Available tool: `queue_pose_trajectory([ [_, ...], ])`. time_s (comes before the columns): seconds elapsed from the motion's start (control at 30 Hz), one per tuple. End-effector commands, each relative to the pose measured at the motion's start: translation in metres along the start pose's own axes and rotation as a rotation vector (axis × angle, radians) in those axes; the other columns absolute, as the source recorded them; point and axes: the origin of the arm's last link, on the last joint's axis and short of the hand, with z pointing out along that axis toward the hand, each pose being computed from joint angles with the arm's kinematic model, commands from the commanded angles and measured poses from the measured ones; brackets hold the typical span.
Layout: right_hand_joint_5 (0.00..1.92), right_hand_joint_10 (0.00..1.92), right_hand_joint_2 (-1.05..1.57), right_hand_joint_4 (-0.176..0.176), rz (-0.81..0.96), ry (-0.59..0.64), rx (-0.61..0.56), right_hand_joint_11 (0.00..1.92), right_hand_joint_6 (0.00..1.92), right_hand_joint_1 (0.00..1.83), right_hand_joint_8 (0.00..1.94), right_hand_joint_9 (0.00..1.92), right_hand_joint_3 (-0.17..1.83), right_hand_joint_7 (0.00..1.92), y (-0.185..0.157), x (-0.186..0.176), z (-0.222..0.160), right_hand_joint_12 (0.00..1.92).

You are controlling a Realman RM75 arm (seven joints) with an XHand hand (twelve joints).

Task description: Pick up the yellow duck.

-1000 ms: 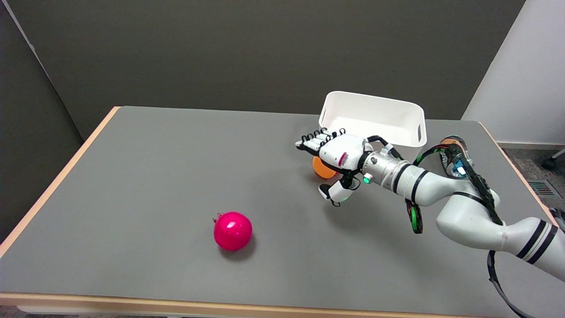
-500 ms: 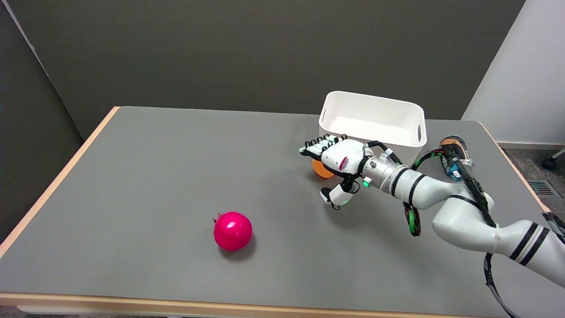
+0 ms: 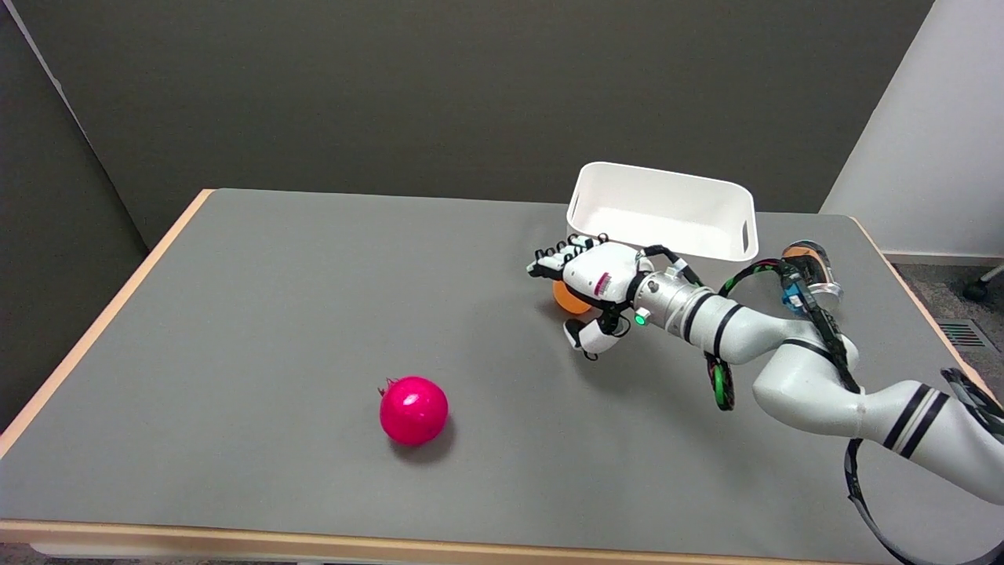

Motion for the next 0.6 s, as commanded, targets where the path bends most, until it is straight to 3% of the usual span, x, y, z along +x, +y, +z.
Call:
queue_pose_trajectory([
  [0.03, 0.2, 0.82, 0.75, -0.073, 0.024, 0.019, 0.006, 0.1, 0.44, 1.04, 0.48, 0.29, 1.03, 0.33, 0.0041, 0.001, 0.012, 1.3],
  [0.6, 0.22, 0.94, 0.84, -0.061, 0.02, 0.016, 0.0, 0.12, 0.57, 1.07, 0.61, 0.33, 0.94, 0.37, 0.008, -0.0024, 0.0109, 1.36],
])
